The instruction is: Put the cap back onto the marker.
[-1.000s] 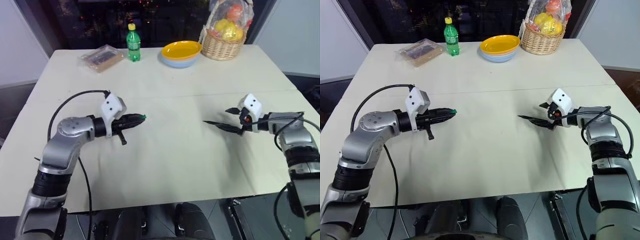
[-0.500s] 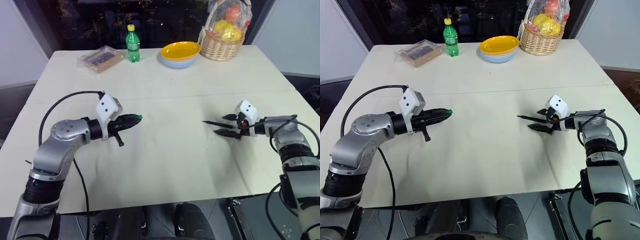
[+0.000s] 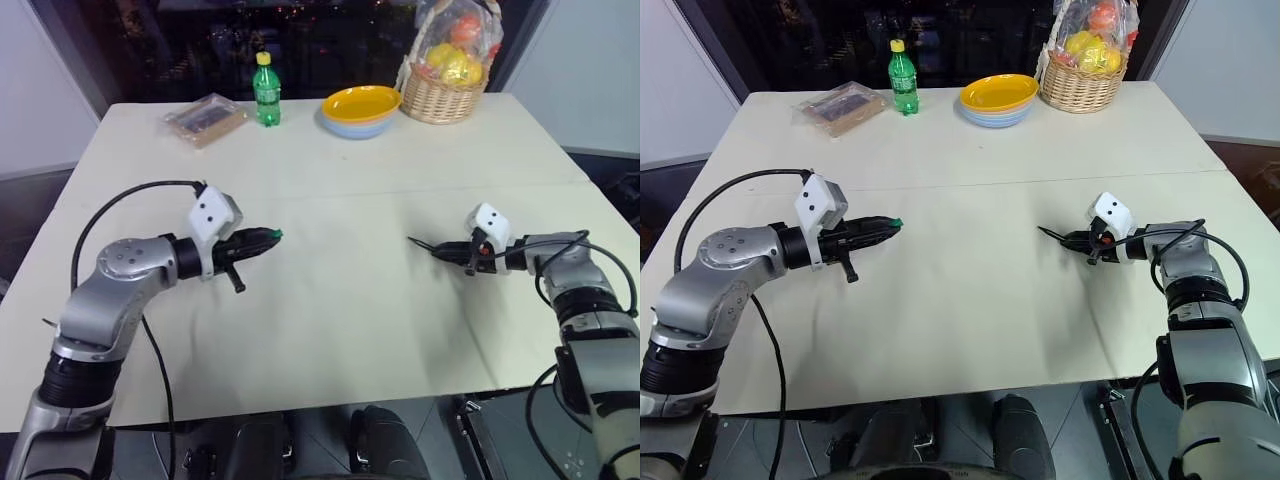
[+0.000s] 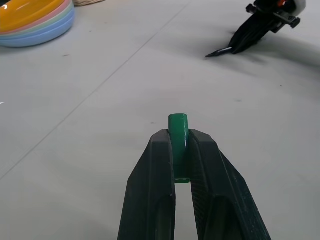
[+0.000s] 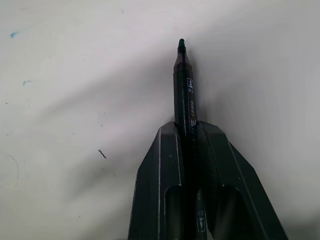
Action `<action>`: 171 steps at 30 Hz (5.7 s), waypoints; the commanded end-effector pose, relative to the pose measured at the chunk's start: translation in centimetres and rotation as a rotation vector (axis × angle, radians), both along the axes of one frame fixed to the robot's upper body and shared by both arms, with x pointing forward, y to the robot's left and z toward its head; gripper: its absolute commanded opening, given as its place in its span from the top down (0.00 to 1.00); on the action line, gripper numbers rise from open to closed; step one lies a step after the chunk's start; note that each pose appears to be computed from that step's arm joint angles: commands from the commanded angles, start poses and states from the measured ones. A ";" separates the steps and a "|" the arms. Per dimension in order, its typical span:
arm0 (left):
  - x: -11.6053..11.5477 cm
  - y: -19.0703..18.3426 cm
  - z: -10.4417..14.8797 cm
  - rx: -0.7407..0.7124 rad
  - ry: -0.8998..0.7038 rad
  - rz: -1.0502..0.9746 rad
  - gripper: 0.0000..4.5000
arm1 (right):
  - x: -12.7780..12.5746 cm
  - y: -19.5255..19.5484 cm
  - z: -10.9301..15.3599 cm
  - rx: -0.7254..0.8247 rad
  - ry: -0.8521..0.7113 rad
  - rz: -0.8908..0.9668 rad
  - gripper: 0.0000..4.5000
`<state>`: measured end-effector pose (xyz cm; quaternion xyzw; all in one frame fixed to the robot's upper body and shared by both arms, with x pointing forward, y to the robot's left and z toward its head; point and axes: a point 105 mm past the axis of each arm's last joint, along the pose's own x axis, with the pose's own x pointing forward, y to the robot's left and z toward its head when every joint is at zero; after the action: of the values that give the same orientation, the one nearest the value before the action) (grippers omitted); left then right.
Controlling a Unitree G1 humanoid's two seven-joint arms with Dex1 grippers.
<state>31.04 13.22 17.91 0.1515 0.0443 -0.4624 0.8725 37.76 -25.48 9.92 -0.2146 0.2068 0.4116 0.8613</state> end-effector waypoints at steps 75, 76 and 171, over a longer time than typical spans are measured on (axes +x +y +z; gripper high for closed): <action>2.7 -5.7 0.9 0.171 -0.142 -0.441 1.00 | -4.9 15.9 11.4 -0.299 -0.526 0.635 0.99; 2.7 -5.7 0.9 0.171 -0.142 -0.442 1.00 | -5.0 15.9 11.4 -0.299 -0.526 0.636 0.99; 1.8 -6.6 1.1 0.125 -0.118 -0.458 1.00 | -6.4 20.6 12.7 -0.302 -0.721 0.759 0.99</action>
<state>33.68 8.03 18.12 0.2350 0.0141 -0.6222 0.7466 32.96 -7.51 20.07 -0.5238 -0.0541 0.5413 0.6555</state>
